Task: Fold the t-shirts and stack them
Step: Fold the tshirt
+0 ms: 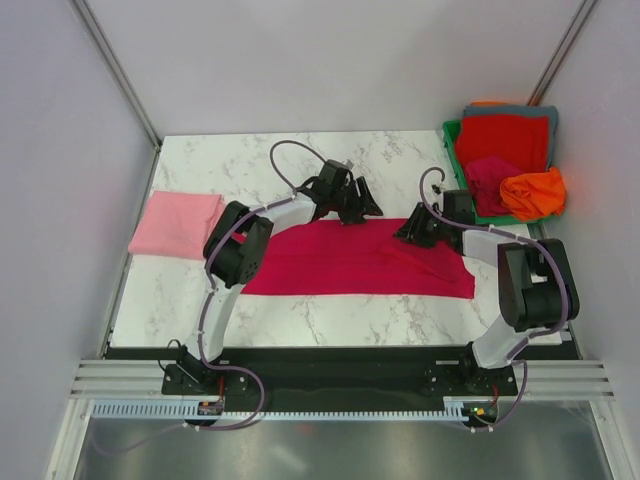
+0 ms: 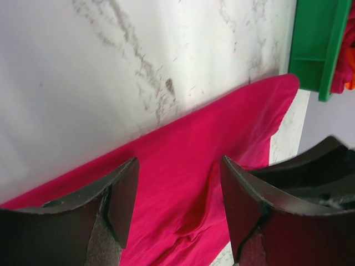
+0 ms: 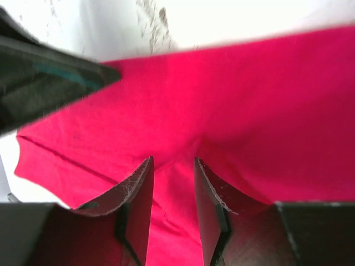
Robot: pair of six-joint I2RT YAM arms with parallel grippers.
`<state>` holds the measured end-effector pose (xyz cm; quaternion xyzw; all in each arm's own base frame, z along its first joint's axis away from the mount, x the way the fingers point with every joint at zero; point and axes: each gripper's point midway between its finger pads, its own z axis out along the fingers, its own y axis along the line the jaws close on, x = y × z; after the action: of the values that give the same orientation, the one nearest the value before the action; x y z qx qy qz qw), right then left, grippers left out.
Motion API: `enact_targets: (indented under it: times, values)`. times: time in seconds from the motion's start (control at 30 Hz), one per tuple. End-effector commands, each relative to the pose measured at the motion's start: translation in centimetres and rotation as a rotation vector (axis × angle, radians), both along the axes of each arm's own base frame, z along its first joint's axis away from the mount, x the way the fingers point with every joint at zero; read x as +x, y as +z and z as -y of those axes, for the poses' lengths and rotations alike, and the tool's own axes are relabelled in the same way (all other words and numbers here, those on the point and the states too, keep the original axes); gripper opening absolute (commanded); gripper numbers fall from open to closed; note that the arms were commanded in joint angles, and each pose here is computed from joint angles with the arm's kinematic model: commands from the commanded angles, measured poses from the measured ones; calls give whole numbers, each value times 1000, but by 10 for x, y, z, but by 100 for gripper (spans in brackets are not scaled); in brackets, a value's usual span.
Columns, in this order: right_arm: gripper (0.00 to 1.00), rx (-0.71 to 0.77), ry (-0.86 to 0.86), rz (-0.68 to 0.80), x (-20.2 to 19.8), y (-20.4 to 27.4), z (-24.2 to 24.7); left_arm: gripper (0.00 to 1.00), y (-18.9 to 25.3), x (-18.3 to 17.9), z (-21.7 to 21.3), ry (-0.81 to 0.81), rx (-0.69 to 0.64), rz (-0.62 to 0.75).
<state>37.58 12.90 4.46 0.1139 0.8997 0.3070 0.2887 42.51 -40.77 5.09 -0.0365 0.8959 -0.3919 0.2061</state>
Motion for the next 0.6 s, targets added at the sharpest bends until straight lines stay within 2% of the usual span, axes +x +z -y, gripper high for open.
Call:
enact_targets:
  times: [0.0,0.13,0.17,0.37,0.57]
  values:
    - [42,68,45,50,-14,23,-13,67,14,5,18,-12,-49,-12]
    - [43,59,38,79,-33,36,-9,66,9,5,20,-4,-38,-23]
    - [51,13,11,87,-30,36,-1,65,9,6,20,3,-26,-11]
    - [59,-36,-37,137,11,51,6,66,9,5,15,25,24,10]
    - [59,-49,-33,84,43,24,4,65,7,5,15,27,36,6]
